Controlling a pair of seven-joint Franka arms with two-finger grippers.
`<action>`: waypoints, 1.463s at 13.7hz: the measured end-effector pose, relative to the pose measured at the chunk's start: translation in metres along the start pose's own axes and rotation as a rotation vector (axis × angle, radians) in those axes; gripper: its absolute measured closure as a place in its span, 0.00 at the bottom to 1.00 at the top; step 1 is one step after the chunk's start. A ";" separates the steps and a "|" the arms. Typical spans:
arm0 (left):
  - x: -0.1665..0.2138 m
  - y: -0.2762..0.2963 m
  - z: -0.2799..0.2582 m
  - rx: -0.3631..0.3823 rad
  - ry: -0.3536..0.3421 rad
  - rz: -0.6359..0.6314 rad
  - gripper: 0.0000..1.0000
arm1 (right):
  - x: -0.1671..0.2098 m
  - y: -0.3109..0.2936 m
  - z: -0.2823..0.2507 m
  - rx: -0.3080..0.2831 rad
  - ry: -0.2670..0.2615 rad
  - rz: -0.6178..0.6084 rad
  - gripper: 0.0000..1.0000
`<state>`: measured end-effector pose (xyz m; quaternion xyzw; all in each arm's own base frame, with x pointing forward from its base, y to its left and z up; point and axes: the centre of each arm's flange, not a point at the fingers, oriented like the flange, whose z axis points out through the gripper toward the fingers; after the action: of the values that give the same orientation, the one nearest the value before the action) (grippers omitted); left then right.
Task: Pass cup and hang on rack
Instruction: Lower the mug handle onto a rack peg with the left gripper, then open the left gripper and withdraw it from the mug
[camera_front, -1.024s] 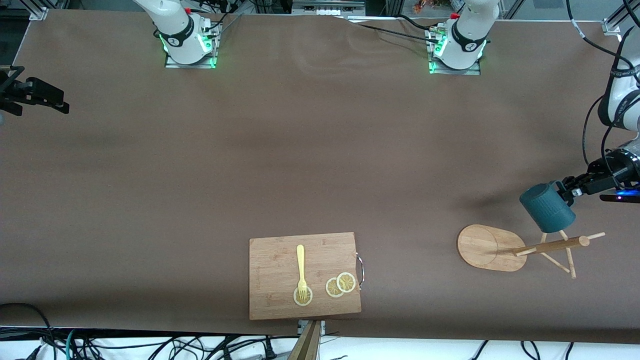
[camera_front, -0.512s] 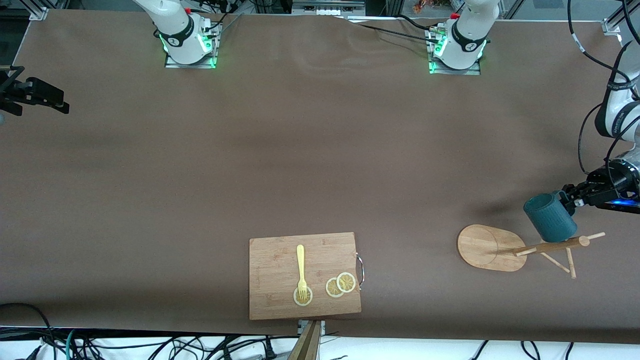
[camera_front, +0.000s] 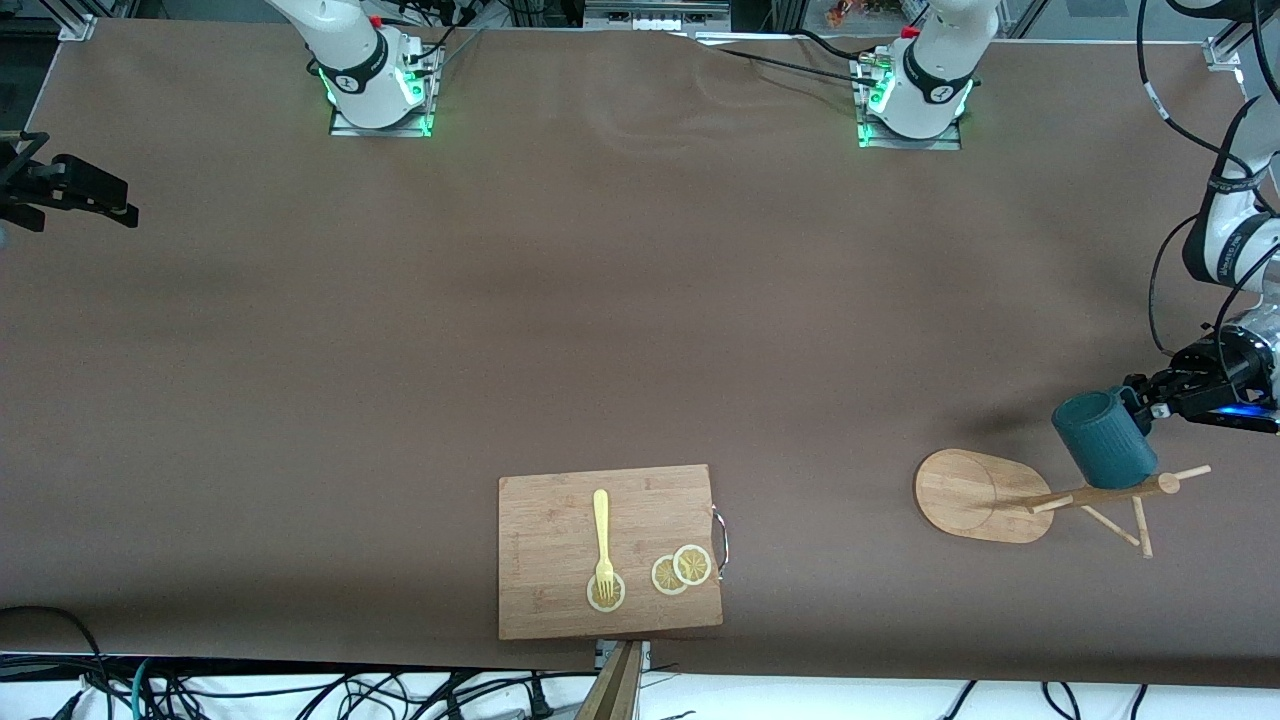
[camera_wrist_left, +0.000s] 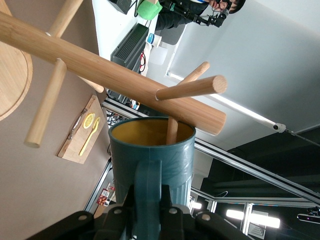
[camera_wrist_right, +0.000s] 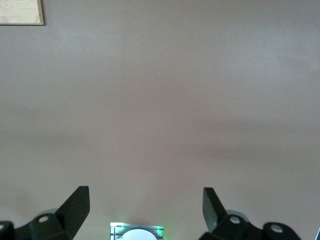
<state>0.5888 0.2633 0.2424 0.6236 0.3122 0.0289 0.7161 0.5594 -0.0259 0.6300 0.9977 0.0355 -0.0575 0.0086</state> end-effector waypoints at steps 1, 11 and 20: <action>0.000 0.000 -0.003 -0.001 0.005 0.001 0.72 | 0.000 0.000 0.000 0.000 0.000 0.000 0.00; -0.016 0.024 -0.055 0.114 -0.041 0.047 0.00 | 0.000 0.000 -0.001 0.000 0.003 0.000 0.00; -0.193 0.224 -0.026 0.902 -0.172 0.394 0.00 | 0.000 0.000 -0.002 -0.001 0.005 0.000 0.00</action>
<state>0.4996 0.2524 0.5250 0.9184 0.1098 -0.0256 0.3794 0.5596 -0.0260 0.6317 0.9978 0.0355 -0.0549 0.0088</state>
